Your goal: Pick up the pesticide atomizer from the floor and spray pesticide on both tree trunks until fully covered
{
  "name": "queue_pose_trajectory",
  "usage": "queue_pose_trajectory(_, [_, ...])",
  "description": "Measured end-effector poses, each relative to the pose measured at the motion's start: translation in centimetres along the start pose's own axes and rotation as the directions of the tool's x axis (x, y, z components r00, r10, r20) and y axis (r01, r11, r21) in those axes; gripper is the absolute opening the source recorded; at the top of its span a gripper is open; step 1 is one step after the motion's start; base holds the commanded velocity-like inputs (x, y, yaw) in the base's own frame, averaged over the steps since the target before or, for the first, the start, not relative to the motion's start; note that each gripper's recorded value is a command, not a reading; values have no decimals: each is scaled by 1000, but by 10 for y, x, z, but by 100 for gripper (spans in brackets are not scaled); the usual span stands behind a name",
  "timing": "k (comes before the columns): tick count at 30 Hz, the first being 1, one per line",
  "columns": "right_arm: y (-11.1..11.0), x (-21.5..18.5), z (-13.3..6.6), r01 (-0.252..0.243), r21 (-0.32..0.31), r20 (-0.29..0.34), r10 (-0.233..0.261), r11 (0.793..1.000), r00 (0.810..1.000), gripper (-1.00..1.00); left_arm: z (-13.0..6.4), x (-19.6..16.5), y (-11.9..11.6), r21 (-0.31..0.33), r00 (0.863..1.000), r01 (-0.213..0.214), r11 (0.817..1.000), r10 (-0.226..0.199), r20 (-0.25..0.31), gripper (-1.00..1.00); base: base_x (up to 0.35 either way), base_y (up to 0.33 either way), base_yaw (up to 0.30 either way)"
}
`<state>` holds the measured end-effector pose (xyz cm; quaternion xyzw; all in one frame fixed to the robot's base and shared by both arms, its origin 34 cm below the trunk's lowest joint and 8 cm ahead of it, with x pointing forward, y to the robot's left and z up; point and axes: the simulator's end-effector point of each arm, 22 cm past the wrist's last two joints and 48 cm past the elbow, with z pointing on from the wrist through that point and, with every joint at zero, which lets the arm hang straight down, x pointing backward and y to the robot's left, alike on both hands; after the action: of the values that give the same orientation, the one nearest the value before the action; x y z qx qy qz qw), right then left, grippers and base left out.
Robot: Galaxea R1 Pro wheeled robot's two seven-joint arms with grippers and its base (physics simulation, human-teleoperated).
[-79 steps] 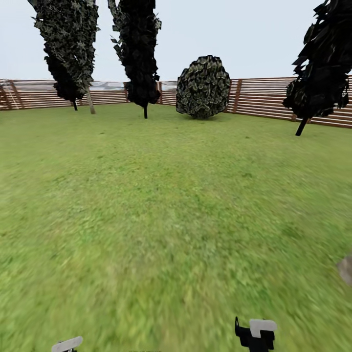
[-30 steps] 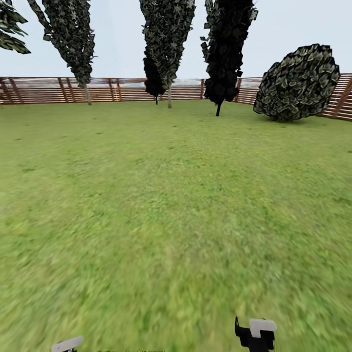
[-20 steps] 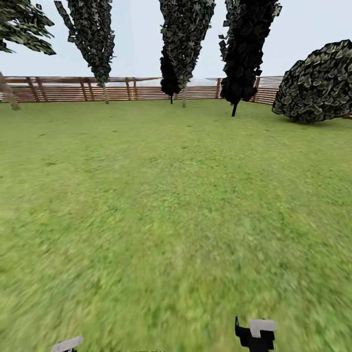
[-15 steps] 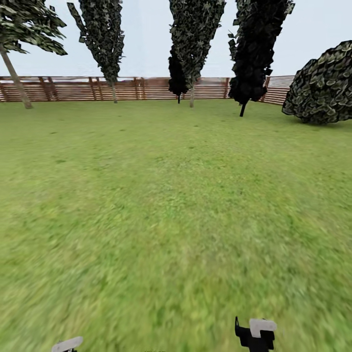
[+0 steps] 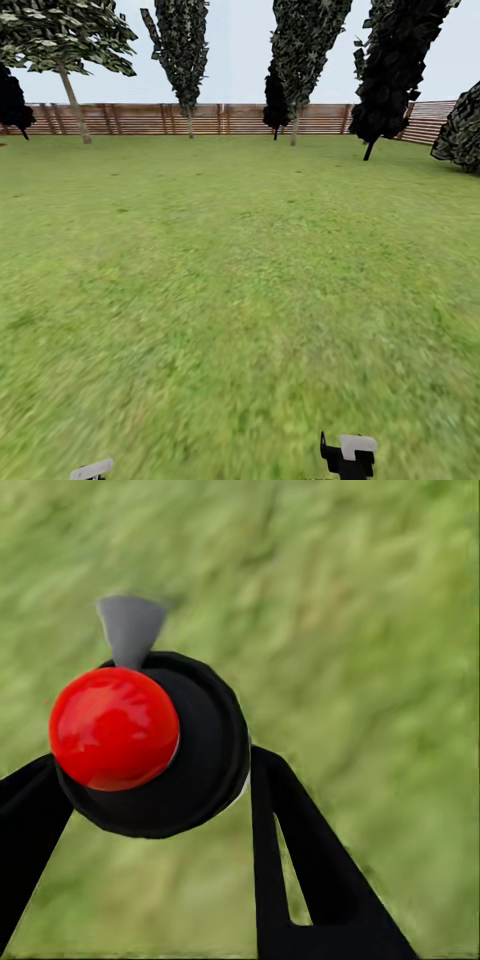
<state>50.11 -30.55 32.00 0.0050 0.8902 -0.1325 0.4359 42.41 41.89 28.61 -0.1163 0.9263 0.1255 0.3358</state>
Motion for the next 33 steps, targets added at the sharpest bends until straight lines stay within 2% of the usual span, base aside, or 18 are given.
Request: queue_pose_trajectory(33, [0,5,0,3,-1,-10,-3,1000,1000,100,0,5,0,0,1000,-5,1000,5,-10,-100,9,4,285])
